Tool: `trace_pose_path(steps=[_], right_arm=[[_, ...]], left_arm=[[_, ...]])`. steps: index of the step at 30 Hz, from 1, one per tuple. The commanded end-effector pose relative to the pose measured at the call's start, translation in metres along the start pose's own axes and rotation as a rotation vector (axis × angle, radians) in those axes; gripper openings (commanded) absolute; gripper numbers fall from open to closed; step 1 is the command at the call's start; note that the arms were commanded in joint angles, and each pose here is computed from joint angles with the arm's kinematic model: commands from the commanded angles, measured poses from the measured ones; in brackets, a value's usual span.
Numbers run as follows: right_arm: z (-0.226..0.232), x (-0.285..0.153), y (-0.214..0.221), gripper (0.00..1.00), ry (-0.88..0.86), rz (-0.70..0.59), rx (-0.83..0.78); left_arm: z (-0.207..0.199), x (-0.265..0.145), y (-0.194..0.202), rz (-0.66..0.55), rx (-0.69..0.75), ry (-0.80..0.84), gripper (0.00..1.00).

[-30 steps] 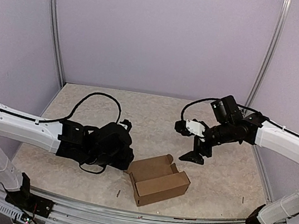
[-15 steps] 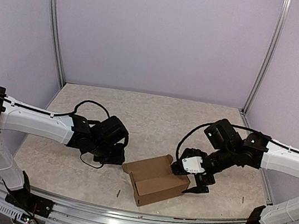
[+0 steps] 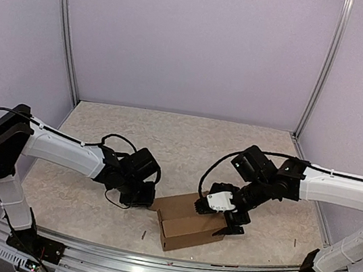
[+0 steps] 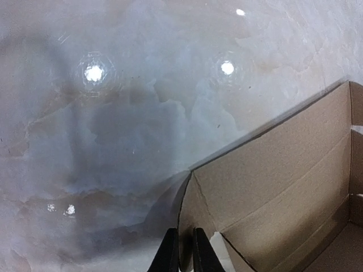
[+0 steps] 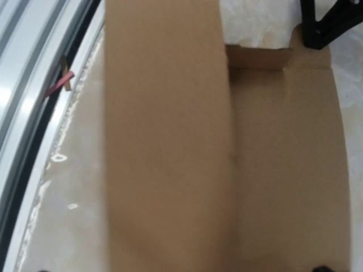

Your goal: Fold the paper box

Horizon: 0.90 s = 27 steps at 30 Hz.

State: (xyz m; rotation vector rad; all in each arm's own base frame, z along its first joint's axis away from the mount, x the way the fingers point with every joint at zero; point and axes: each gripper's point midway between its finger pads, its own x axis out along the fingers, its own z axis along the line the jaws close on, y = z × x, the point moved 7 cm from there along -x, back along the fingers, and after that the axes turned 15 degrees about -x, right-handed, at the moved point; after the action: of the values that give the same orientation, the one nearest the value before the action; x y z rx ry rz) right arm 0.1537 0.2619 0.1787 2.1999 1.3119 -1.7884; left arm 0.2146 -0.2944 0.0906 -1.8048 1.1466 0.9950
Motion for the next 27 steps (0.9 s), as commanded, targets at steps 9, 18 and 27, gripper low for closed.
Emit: trace_pose_path(steps=[9, 18, 27], right_arm=[[-0.045, 0.033, 0.0, 1.0, -0.013, 0.009, 0.107], [-0.075, 0.046, 0.031, 1.0, -0.103, -0.053, 0.327], [-0.087, 0.066, 0.06, 1.0, -0.098, 0.013, 0.435]], left_arm=[[-0.028, 0.007, -0.018, -0.019, 0.124, 0.069, 0.0], [-0.027, 0.006, -0.022, -0.053, 0.167, 0.049, 0.0], [-0.031, 0.003, -0.031, -0.103, 0.214, 0.055, 0.0]])
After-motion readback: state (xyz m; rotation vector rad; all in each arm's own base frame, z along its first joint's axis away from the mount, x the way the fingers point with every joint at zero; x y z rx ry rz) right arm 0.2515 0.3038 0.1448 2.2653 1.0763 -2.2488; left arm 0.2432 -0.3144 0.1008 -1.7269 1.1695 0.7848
